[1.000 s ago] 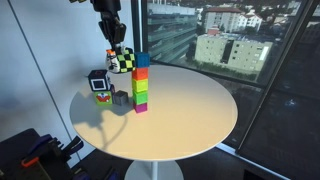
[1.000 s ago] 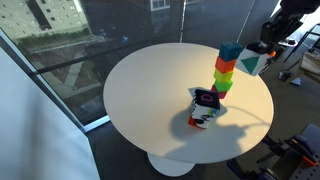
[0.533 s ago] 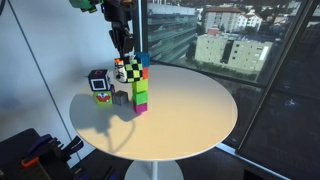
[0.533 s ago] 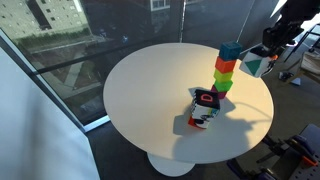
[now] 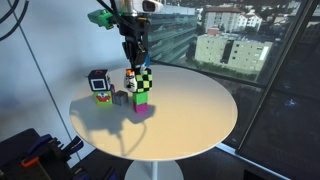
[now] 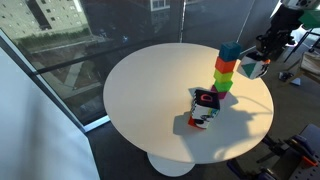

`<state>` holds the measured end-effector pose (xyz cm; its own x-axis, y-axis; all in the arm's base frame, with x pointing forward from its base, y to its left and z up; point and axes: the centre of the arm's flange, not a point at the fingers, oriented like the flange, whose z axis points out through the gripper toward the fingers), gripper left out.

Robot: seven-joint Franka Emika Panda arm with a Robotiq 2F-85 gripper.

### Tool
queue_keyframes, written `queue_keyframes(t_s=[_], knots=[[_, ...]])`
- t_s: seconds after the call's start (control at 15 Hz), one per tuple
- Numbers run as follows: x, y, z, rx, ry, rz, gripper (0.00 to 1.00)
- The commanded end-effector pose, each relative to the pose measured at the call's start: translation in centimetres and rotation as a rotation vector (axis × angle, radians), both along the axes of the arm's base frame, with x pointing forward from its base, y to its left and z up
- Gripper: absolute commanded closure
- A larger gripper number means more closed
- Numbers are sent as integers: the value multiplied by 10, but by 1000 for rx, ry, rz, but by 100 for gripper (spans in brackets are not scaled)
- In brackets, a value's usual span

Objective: Remove the plushy cube at the top of the pile and put it on the table

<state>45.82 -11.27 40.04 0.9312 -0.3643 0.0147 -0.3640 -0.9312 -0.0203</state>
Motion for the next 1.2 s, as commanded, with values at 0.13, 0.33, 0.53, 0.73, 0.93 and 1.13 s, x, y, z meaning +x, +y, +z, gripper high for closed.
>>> queue_keyframes(t_s=[0.13,0.33,0.53,0.73,0.93,1.13], knots=[[23,-20,4,-1,-16,-18,64],[27,-24,6,-2,-21,-22,42],[27,-23,12,-6,-29,-21,17],[23,-17,21,1,-36,-6,0],[17,-6,30,-4,-44,6,0],[11,7,40,-1,-46,25,0]])
